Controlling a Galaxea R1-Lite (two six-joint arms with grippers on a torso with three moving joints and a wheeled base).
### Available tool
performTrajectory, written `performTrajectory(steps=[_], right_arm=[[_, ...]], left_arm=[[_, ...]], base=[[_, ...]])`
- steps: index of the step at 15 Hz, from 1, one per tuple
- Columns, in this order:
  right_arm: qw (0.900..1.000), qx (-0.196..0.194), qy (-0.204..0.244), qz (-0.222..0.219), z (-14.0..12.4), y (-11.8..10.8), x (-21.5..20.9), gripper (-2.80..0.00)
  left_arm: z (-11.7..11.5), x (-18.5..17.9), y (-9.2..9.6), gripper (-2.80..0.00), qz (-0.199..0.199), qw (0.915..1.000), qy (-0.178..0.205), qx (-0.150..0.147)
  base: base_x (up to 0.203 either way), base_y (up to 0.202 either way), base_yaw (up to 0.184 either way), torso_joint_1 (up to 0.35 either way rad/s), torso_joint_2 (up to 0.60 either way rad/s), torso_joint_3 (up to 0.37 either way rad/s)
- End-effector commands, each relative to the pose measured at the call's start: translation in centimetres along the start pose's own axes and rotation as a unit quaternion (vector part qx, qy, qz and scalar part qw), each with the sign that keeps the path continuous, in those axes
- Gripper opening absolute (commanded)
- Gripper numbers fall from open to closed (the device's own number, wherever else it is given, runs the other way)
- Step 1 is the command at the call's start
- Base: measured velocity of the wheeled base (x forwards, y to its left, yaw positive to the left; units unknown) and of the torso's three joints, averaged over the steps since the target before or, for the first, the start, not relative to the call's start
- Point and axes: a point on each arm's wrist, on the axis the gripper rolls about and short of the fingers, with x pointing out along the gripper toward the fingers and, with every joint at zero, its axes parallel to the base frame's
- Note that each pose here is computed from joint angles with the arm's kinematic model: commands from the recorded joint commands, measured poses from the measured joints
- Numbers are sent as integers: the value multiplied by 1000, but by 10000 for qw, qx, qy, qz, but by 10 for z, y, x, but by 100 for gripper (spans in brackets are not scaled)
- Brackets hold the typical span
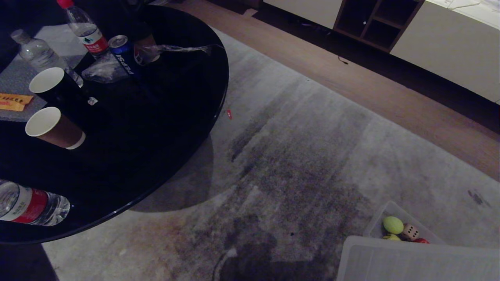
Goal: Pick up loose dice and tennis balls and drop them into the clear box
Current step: Close the lid
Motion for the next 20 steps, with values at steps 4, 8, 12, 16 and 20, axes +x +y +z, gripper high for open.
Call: performTrajectory(steps=[4,8,12,16,20], right_arm=[[10000,0,8,4,0,0,0,-280],[10000,0,8,4,0,0,0,-280],[10000,0,15,3,0,0,0,-280],[10000,0,8,4,0,0,0,-280],[10000,0,8,4,0,0,0,-280]], left_arm=[[0,0,0,-280,5,10000,11,-6],[0,0,0,-280,5,10000,11,-6],[0,0,0,-280,5,10000,11,-6],[0,0,0,-280,5,10000,7,-6],[0,0,0,-280,5,10000,11,-6]], base=[[0,0,0,1,-2,197],[0,0,0,3,6,200],[0,0,0,1,1,207],[0,0,0,4,-1,206],[0,0,0,-2,2,202]])
